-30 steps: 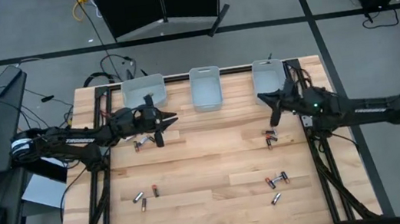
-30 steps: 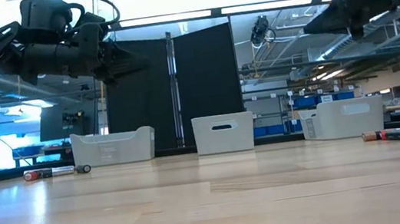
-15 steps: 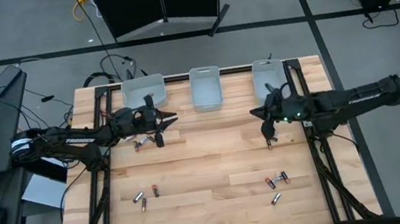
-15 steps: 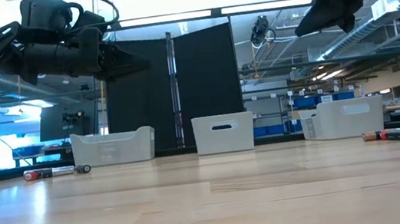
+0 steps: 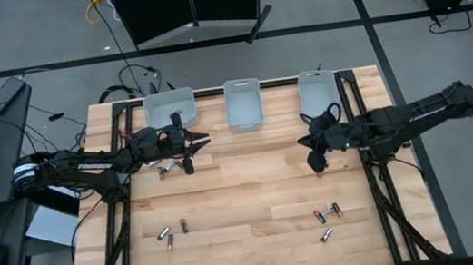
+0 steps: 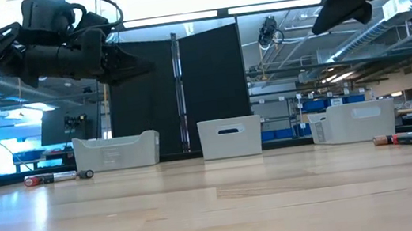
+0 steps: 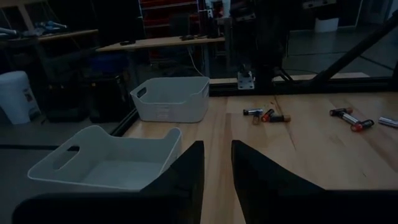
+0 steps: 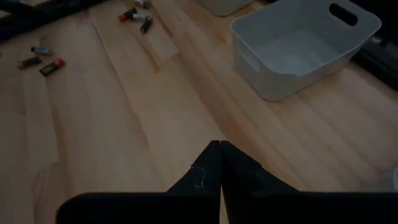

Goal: Sort batteries
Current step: Put the black silver battery into the right bin, then put the black orange battery into the middle bin

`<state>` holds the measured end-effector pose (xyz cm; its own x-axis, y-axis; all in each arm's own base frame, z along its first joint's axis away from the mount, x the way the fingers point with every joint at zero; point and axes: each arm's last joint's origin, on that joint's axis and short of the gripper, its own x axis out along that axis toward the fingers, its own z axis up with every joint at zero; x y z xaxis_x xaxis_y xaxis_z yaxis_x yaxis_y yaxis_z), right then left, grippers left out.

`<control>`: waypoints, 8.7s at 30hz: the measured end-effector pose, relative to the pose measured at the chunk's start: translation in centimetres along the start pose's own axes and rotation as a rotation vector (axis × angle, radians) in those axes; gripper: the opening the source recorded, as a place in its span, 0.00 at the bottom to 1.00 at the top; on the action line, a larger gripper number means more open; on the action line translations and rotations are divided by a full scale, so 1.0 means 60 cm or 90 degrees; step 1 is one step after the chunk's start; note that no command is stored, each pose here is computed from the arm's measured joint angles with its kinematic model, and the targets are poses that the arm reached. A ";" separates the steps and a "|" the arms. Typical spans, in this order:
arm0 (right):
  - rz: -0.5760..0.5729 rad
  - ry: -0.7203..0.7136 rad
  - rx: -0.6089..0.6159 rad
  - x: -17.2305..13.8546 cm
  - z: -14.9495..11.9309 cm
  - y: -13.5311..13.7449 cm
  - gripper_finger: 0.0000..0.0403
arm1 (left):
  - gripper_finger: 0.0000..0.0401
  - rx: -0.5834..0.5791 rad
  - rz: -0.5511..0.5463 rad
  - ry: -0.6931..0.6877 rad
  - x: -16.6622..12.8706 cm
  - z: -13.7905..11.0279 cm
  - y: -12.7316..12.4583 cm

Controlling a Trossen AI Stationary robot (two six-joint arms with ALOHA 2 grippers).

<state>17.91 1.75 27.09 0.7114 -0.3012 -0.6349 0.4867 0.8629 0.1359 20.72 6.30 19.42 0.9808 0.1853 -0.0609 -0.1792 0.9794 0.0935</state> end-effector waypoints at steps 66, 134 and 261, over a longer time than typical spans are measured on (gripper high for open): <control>-0.296 0.386 0.338 0.045 -0.093 -0.008 0.22 | 0.22 -0.001 0.000 -0.001 0.000 0.000 0.000; -0.269 0.335 0.347 0.136 -0.127 -0.114 0.14 | 0.22 0.001 0.000 0.001 0.000 0.000 0.000; -0.045 0.166 0.102 0.008 -0.080 0.080 0.09 | 0.19 -0.030 -0.027 0.052 0.000 -0.013 -0.004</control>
<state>18.18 7.71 23.80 0.5288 -0.2260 -0.8181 0.6185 0.7627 0.1891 20.67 6.15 18.60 0.9785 0.1473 -0.1444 -0.1426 0.9889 0.0422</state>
